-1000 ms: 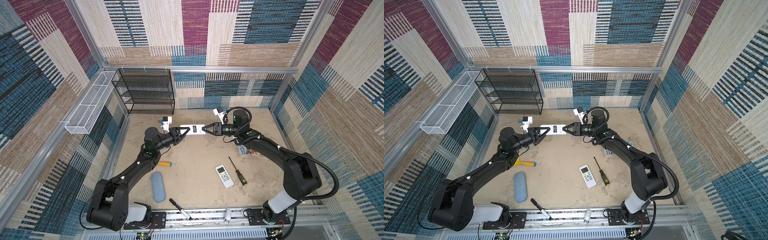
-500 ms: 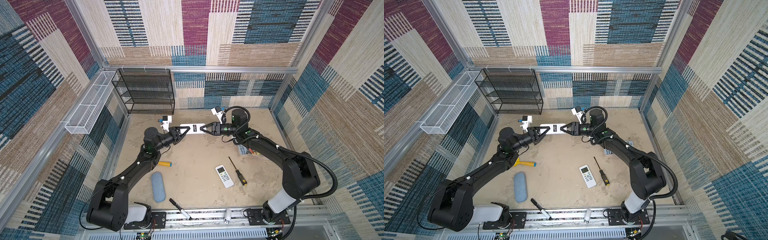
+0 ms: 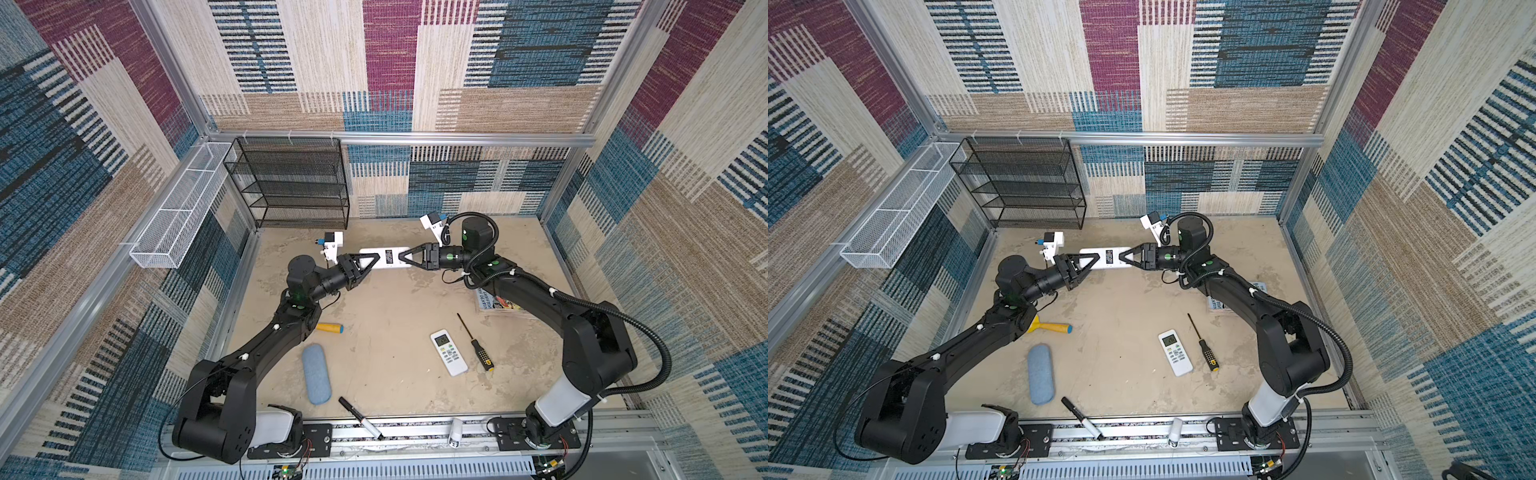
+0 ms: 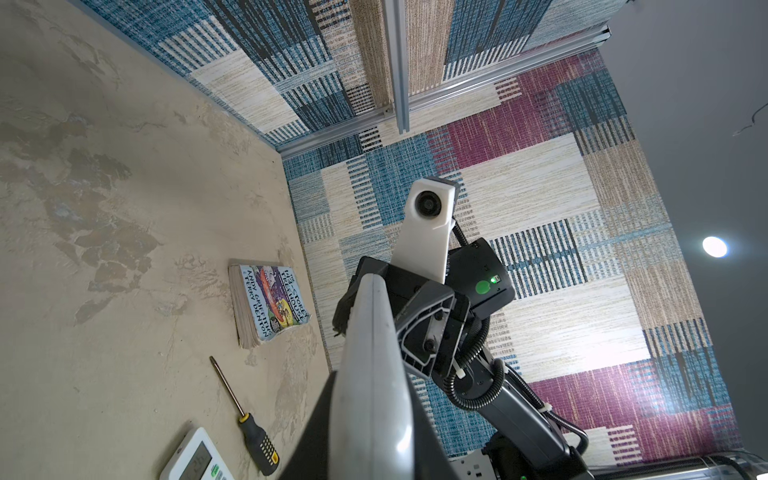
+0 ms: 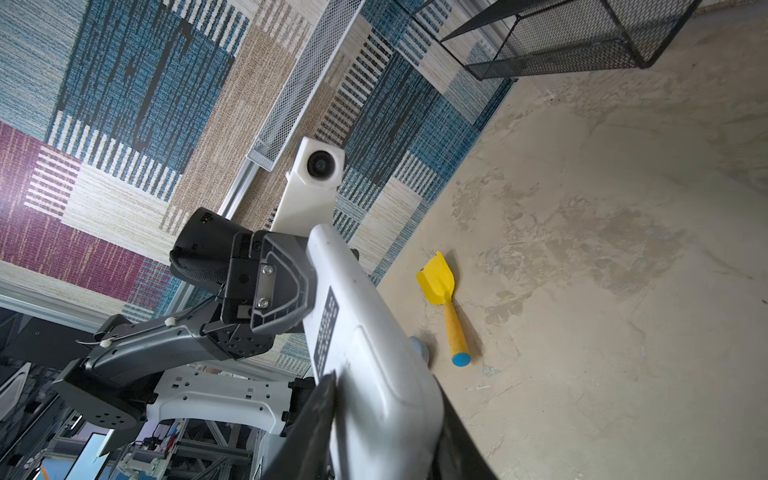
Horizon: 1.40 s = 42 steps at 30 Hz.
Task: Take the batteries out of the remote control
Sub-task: 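Hold the remote horizontally between both grippers, back face up, then slide the battery cover off with the right gripper while the left gripper holds the remote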
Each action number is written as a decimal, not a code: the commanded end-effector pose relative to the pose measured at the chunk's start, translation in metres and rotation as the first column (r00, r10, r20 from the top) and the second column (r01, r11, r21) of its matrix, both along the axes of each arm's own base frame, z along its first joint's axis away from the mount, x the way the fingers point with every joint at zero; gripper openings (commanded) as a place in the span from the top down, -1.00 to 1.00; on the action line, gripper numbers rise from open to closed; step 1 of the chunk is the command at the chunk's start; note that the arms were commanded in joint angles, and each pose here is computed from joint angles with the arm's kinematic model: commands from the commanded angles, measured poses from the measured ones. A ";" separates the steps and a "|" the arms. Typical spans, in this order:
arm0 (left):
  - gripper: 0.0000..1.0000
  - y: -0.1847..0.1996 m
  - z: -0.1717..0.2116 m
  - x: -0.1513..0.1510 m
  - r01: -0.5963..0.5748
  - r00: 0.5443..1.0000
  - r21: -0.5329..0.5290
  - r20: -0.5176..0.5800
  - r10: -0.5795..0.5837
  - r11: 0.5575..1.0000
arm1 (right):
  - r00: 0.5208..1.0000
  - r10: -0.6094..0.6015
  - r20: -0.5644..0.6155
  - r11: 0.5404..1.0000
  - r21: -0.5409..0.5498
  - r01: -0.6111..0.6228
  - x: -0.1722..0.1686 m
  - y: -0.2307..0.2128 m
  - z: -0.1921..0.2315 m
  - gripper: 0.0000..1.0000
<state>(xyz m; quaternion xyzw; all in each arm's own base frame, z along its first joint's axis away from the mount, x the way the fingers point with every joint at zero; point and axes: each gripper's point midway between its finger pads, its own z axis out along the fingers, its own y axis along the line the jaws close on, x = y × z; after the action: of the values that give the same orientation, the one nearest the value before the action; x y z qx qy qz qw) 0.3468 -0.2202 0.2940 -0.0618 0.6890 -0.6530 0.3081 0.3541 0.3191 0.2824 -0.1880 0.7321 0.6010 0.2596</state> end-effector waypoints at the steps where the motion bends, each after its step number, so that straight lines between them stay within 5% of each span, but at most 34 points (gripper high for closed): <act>1: 0.65 0.000 0.023 -0.007 0.025 0.997 -0.041 0.080 -0.021 0.999 | 1.000 -0.007 0.024 1.000 -0.003 0.007 0.002 -0.001 0.002 0.33; 32: 0.64 0.003 0.030 -0.007 0.015 0.997 -0.082 0.071 -0.009 0.997 | 0.999 0.015 0.039 0.999 0.049 -0.017 0.002 -0.004 0.026 0.27; 42: 0.64 0.003 0.018 -0.003 0.005 0.999 -0.065 0.036 -0.002 0.998 | 1.000 0.015 0.024 0.999 0.046 -0.016 0.004 -0.003 0.022 0.06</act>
<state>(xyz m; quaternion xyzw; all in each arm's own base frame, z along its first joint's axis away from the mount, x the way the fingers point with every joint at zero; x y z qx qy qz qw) 0.3447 -0.2169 0.3099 -0.0666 0.6667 -0.6734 0.3123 0.3561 0.3156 0.3016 -0.1995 0.7141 0.6150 0.2685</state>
